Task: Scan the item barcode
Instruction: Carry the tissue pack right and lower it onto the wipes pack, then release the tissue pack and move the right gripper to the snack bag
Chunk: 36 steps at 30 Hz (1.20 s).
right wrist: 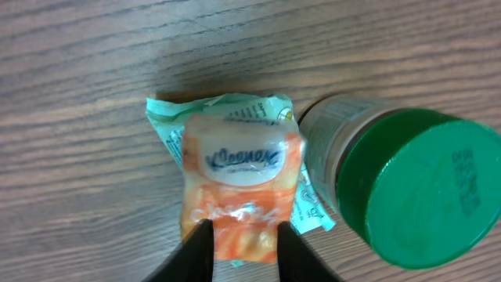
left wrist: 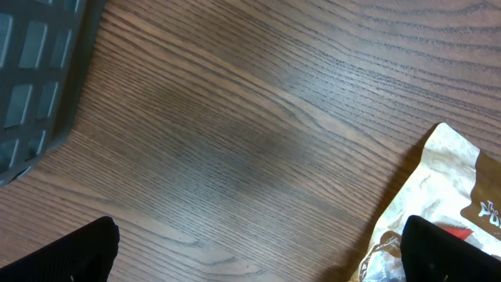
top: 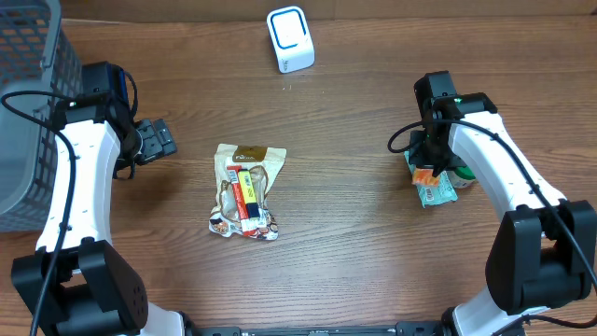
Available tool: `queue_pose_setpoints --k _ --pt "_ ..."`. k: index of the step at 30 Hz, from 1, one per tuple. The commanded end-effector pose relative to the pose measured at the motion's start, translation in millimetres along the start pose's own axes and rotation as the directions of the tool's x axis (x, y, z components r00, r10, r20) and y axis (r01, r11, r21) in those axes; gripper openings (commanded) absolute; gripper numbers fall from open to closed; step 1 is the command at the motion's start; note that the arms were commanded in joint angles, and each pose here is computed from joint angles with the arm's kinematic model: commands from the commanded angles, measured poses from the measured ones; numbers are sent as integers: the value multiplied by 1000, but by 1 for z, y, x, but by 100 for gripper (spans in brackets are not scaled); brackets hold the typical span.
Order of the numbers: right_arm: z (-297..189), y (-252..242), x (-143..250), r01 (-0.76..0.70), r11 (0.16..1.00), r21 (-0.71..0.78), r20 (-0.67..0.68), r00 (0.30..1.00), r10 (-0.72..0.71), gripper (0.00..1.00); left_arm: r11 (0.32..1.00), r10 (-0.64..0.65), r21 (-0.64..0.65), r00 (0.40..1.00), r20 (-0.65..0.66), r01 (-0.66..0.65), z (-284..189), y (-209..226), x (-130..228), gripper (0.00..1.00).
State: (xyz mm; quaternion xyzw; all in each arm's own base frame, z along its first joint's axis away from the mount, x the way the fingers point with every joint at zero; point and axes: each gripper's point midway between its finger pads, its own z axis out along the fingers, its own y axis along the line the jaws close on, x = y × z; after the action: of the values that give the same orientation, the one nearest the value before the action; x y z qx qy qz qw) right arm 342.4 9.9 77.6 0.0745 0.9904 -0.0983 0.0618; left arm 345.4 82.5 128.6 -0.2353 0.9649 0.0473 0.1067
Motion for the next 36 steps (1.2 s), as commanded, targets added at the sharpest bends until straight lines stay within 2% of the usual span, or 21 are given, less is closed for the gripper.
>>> queue_pose_setpoints --k 1,5,9,15,19,29,36 --pt "2 -4 -2 -11 1000 13 7 1000 11 28 1000 21 2 1000 8 -21 -1 -3 -4 100" --pt "2 8 -5 -20 998 -53 14 1000 21 30 1000 21 3 1000 8 -21 -1 -3 -3 100" --pt "-5 48 -5 -11 966 -259 1 1000 11 34 1000 22 2 1000 8 -22 -1 -3 -3 100" --pt "-11 71 2 7 933 -359 -20 1000 -15 38 1000 22 2 1000 8 -22 -1 -3 -3 100" --pt "-14 83 4 -25 918 -396 -40 999 10 38 1000 20 2 1000 8 -20 -1 -3 -4 100" --pt "-28 127 11 67 880 -471 7 997 -72 38 1000 22 2 1000 8 -22 -1 -4 -3 100" --pt "-40 166 21 34 864 -502 5 999 -36 38 1000 20 2 1000 8 -20 -1 -3 -4 100"
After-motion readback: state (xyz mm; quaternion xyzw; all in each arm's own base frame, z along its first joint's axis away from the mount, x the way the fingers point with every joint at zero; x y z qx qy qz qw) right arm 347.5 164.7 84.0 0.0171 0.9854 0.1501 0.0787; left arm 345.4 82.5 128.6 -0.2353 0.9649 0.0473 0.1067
